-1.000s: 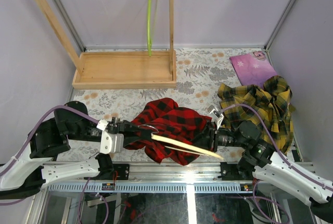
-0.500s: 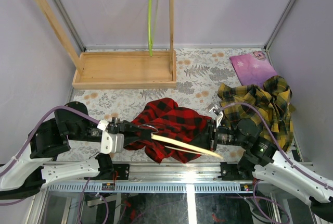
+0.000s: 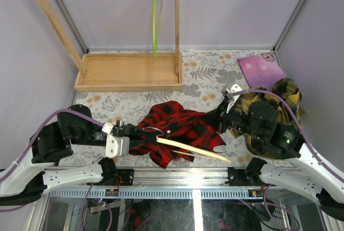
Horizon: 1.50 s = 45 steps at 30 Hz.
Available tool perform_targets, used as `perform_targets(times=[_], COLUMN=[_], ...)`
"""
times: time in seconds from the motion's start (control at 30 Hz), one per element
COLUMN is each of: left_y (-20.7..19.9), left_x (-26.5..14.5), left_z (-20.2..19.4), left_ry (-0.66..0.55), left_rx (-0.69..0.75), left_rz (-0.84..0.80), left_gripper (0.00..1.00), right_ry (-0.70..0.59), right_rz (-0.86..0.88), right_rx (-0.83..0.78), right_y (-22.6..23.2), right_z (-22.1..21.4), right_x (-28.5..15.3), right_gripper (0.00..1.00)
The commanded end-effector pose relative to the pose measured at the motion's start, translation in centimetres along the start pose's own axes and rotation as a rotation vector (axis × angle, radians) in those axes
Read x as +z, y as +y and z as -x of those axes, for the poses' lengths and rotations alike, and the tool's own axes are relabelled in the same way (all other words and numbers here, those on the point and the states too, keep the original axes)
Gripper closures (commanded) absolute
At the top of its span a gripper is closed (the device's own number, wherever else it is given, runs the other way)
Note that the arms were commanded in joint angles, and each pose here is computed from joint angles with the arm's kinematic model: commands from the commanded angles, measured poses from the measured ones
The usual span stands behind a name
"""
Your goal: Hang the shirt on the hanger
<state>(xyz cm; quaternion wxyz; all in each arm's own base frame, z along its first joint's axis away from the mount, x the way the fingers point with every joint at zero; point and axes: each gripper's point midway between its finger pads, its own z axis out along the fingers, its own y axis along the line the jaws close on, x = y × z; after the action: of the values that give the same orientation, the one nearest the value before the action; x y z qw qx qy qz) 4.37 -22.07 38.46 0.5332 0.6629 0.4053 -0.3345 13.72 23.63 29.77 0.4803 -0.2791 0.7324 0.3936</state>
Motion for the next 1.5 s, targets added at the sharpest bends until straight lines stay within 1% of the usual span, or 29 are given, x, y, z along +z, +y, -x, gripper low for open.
perform_targets(times=[0.0, 0.1, 0.17, 0.2, 0.27, 0.4, 0.47, 0.6, 0.7, 0.77, 0.87, 0.97, 1.03, 1.13, 1.3, 1.37, 1.47], left_y=[0.6, 0.7, 0.7, 0.7, 0.6, 0.7, 0.7, 0.5, 0.4, 0.4, 0.3, 0.3, 0.3, 0.2, 0.3, 0.2, 0.2], left_x=[-0.5, -0.7, -0.8, -0.8, -0.8, -0.7, -0.8, -0.8, -0.7, -0.7, -0.8, -0.7, -0.7, -0.7, -0.7, -0.8, -0.8], left_z=[0.9, 1.0, 0.9, 0.8, 0.7, 0.5, 0.5, 0.5, 0.5, 0.5, 0.5, 0.5, 0.5, 0.6, 0.6, 0.7, 0.8], left_ry=[-0.032, -0.037, -0.036, -0.034, -0.030, -0.025, -0.026, -0.031, -0.030, -0.031, -0.032, -0.033, -0.034, -0.036, -0.037, -0.040, -0.044], left_rx=[0.088, 0.089, 0.085, 0.084, 0.080, 0.079, 0.080, 0.079, 0.077, 0.075, 0.076, 0.078, 0.078, 0.076, 0.076, 0.079, 0.082], left_rz=[0.022, 0.034, 0.039, 0.042, 0.044, 0.045, 0.046, 0.036, 0.033, 0.033, 0.032, 0.030, 0.029, 0.024, 0.026, 0.026, 0.027], left_gripper=[1.00, 1.00, 1.00, 1.00, 1.00, 1.00, 1.00, 1.00, 1.00, 1.00, 1.00, 1.00, 1.00, 1.00, 1.00, 1.00, 1.00], right_ry=[-0.049, -0.064, -0.061, -0.058, -0.036, 0.023, 0.058, 0.075, 0.052, 0.041, 0.030, 0.022, 0.012, 0.000, 0.024, 0.032, 0.026], right_rz=[-0.218, -0.325, -0.346, -0.329, -0.233, 0.021, 0.090, 0.167, 0.198, 0.217, 0.256, 0.308, 0.341, 0.387, 0.409, 0.401, 0.358], right_rx=[-0.225, -0.267, -0.264, -0.255, -0.228, -0.120, -0.062, 0.022, 0.064, 0.084, 0.103, 0.124, 0.137, 0.164, 0.177, 0.178, 0.176], right_y=[-3.4, -5.0, -5.5, -5.3, -3.9, -0.1, 0.8, 1.8, 2.3, 2.6, 3.3, 4.2, 4.7, 5.4, 5.7, 5.5, 4.8], right_z=[4.8, 5.9, 5.5, 5.0, 3.4, -0.7, -2.8, -5.1, -5.6, -5.7, -5.6, -5.5, -5.3, -5.1, -5.7, -6.0, -6.0], right_x=[-1.6, -2.7, -3.0, -3.0, -2.4, -1.0, -0.6, -0.3, -0.3, -0.3, -0.4, -0.4, -0.4, -0.2, 0.3, 0.5, 0.7], right_gripper=[1.00, 1.00, 1.00, 0.98, 0.92, 0.78, 0.73, 0.63, 0.55, 0.47, 0.41, 0.39, 0.39, 0.46, 0.67, 0.80, 0.87])
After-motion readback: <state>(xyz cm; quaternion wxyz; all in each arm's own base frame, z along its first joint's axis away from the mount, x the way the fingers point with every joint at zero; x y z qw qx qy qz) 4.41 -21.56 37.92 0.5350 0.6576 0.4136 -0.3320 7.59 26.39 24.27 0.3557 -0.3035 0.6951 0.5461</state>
